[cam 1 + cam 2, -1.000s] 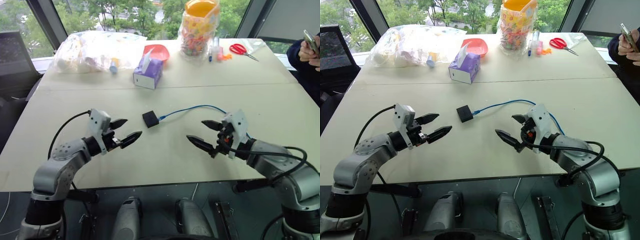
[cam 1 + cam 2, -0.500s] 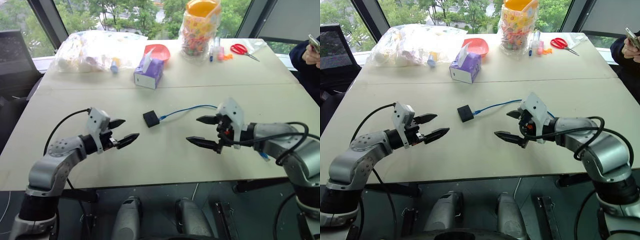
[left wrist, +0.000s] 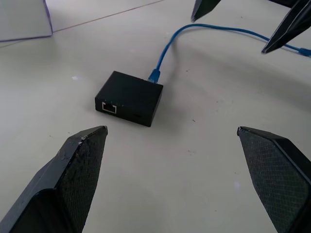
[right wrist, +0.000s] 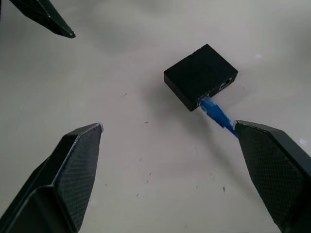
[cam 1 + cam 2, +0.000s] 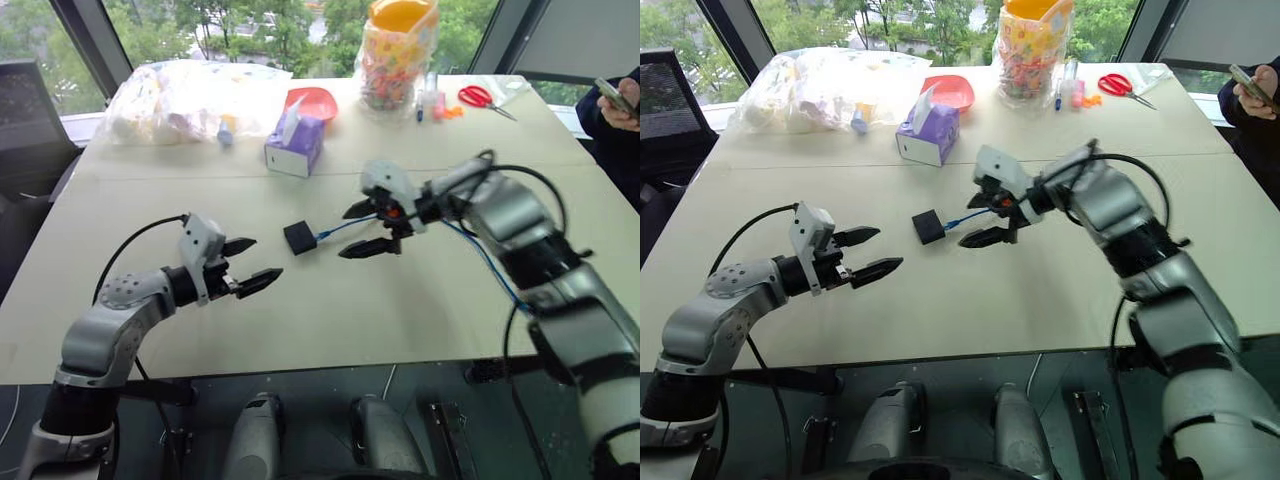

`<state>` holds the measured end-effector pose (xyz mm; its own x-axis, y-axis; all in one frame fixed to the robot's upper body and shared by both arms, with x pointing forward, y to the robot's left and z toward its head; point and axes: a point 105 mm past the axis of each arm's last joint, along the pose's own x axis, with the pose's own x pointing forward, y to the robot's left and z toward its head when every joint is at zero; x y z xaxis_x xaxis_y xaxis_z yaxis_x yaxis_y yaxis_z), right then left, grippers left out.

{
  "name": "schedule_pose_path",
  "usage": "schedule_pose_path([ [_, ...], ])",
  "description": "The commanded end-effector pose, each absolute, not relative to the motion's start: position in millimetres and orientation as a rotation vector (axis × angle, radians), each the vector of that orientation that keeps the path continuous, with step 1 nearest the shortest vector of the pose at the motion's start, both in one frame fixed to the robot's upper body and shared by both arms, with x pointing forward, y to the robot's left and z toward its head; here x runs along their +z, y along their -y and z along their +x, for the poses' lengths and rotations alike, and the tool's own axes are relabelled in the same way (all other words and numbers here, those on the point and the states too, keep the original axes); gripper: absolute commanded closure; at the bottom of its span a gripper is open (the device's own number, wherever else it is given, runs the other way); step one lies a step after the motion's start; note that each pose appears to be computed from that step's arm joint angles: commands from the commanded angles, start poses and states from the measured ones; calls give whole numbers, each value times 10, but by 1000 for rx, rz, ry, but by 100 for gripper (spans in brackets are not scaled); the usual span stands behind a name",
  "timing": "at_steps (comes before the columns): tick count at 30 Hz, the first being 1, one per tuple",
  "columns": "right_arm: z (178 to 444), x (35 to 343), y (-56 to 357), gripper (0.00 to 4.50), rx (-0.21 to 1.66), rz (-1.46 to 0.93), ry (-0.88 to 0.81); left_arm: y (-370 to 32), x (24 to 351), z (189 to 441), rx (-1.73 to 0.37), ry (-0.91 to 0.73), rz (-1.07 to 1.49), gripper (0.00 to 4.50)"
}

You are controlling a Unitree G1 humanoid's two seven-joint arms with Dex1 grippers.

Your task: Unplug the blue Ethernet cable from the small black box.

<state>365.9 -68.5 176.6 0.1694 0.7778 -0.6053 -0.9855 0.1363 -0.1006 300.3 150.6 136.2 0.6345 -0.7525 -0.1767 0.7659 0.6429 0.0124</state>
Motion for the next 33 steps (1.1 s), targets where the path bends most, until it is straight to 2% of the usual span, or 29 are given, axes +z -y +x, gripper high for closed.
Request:
schedule_pose_path([
  [1, 3858, 1770, 602, 0, 1339, -631, -471, -1530, 1481, 2977, -845, -102, 123, 4],
  [5, 4049, 1609, 527, 0, 1295, -733, -516, -1559, 1495, 2909, -826, -99, 127, 4],
  [12, 4155, 1309, 512, 0, 1207, -859, -582, -1601, 1489, 2852, -791, -98, 151, 4],
  [15, 4141, 1259, 445, 86, 1214, -861, -586, -1634, 1488, 2834, -775, -100, 157, 0],
  [22, 4037, 1292, 174, 449, 1314, -799, -546, -1704, 1467, 2838, -763, -116, 167, 0],
  [26, 4093, 1335, 159, 449, 1286, -889, -449, -1736, 1470, 2902, -797, -149, 160, 0],
  [30, 4196, 1591, 214, 449, 1151, -1017, -84, -1692, 1513, 2904, -897, -207, 64, 0],
  [33, 4112, 1676, 426, 449, 1011, -1094, 89, -1663, 1585, 2941, -959, -236, -14, 0],
])
